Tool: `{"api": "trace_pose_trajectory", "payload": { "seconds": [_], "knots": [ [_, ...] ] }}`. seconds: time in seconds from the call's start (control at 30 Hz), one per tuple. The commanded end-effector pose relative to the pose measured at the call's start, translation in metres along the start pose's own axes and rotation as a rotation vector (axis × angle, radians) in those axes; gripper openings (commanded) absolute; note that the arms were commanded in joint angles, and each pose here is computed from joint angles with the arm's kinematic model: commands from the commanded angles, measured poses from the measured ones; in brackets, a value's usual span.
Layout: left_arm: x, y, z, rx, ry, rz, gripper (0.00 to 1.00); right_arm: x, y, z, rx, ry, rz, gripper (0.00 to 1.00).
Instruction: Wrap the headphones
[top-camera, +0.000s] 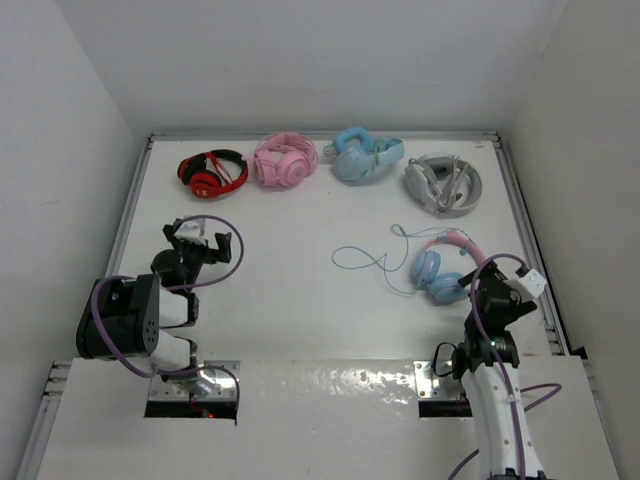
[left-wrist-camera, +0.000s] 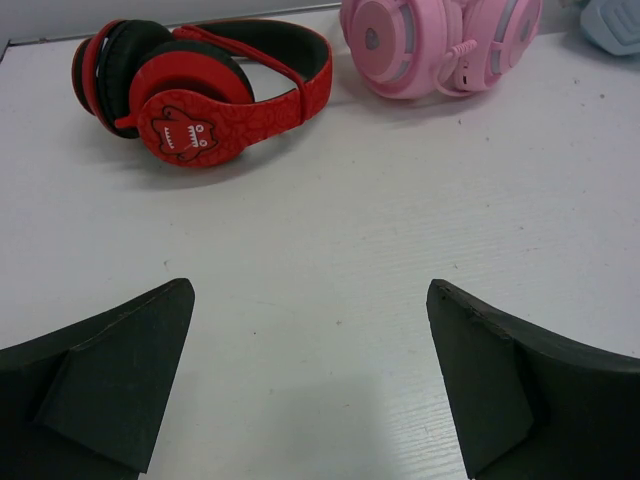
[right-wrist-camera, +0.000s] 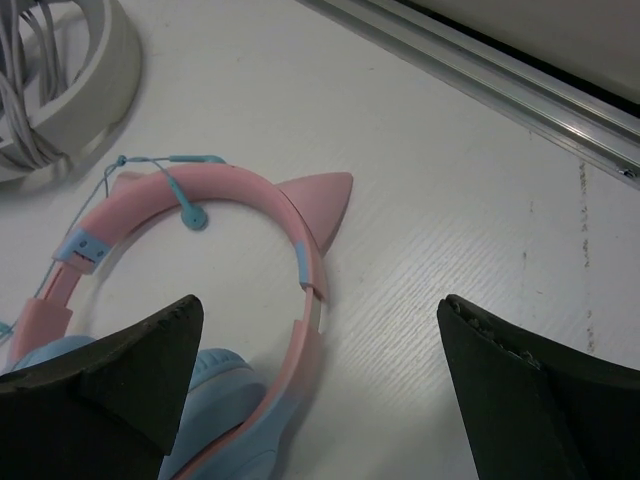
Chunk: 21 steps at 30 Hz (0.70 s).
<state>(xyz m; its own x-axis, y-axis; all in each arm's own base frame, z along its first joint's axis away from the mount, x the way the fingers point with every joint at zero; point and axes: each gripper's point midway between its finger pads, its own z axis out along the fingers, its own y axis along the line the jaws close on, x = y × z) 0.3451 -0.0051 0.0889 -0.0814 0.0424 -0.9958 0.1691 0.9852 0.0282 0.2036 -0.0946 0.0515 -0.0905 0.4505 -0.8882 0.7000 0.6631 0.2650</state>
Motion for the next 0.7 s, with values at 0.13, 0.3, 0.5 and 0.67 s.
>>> {"api": "trace_pose_trajectory", "payload": {
  "seconds": [0.13,0.3,0.5,0.67],
  "knots": [
    [-0.023,0.002,0.006,0.014,-0.086,0.01,1.0,-0.022,0.023,0.004,-0.059,-0.008,-0.052,0.93],
    [0.016,-0.032,0.018,0.359,0.271,-0.062,1.0,-0.052,0.033,0.012,0.089,0.132,-0.138,0.46],
    [-0.09,-0.005,0.086,0.404,0.447,0.017,1.0,-0.044,0.022,0.034,0.185,0.315,-0.118,0.64],
    [-0.186,0.015,0.092,0.269,0.319,0.256,1.0,-0.019,0.009,0.05,0.213,0.421,-0.097,0.66]
  ]
}}
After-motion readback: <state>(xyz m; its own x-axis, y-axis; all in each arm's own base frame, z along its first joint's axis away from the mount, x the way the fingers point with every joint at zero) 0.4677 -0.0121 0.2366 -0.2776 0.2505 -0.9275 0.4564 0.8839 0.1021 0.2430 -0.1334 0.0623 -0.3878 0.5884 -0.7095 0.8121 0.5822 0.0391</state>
